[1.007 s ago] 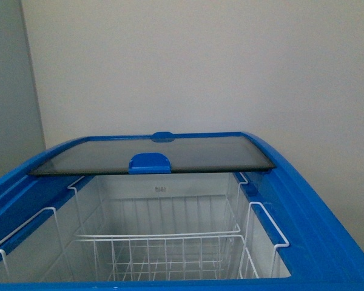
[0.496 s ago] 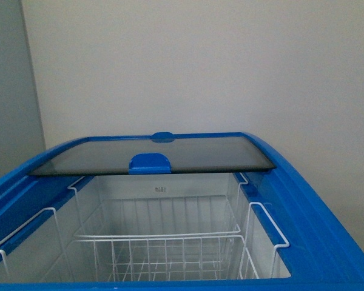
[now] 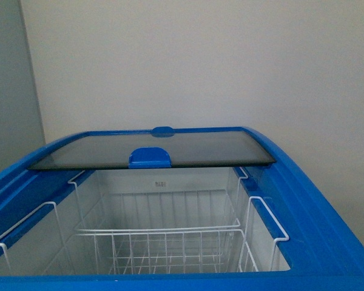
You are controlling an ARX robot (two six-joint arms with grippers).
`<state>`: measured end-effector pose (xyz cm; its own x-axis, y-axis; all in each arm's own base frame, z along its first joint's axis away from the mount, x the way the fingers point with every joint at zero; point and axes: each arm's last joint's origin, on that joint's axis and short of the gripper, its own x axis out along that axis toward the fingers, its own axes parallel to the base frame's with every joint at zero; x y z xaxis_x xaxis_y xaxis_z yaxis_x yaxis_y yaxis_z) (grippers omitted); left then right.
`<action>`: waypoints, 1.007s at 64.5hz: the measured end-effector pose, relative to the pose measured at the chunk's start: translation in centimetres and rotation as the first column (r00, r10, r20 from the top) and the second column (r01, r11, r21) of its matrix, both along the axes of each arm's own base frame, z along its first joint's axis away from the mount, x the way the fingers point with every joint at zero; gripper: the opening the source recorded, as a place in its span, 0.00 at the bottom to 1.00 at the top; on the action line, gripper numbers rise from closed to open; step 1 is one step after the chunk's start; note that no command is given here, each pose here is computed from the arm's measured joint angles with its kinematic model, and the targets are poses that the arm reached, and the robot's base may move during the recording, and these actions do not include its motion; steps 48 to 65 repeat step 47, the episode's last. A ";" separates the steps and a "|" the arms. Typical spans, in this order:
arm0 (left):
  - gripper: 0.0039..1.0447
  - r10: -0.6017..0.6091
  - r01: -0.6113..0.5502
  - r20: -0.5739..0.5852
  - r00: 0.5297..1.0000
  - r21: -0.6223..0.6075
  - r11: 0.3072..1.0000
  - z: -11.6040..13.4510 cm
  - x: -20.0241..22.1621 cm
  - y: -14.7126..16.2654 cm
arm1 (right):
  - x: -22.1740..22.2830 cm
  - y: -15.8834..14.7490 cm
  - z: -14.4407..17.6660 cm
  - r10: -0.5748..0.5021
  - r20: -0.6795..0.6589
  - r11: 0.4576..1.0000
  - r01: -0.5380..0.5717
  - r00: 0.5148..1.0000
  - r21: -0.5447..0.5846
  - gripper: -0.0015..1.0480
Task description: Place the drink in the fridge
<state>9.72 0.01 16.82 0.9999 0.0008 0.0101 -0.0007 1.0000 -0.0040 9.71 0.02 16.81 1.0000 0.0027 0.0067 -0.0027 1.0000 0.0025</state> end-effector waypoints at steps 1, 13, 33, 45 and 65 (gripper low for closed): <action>0.92 0.000 0.000 0.000 1.000 0.000 1.000 0.0 0.0 0.0 | 0.0 0.0 0.0 0.000 0.000 1.000 0.000 1.000 0.000 0.93; 0.92 0.000 0.000 0.000 1.000 0.000 1.000 0.0 0.0 0.0 | 0.0 0.0 0.0 0.000 0.000 1.000 0.000 1.000 0.000 0.93; 0.92 0.000 0.000 0.000 1.000 0.000 1.000 0.0 0.0 0.0 | 0.0 0.0 0.0 0.000 0.000 1.000 0.000 1.000 0.000 0.93; 0.92 0.000 0.000 0.000 1.000 0.000 1.000 0.0 0.0 0.0 | 0.0 0.0 0.0 0.000 0.000 1.000 0.000 1.000 0.000 0.93; 0.92 0.000 0.000 0.000 1.000 0.000 1.000 0.0 0.0 0.0 | 0.0 0.0 0.0 0.000 0.000 1.000 0.000 1.000 0.000 0.93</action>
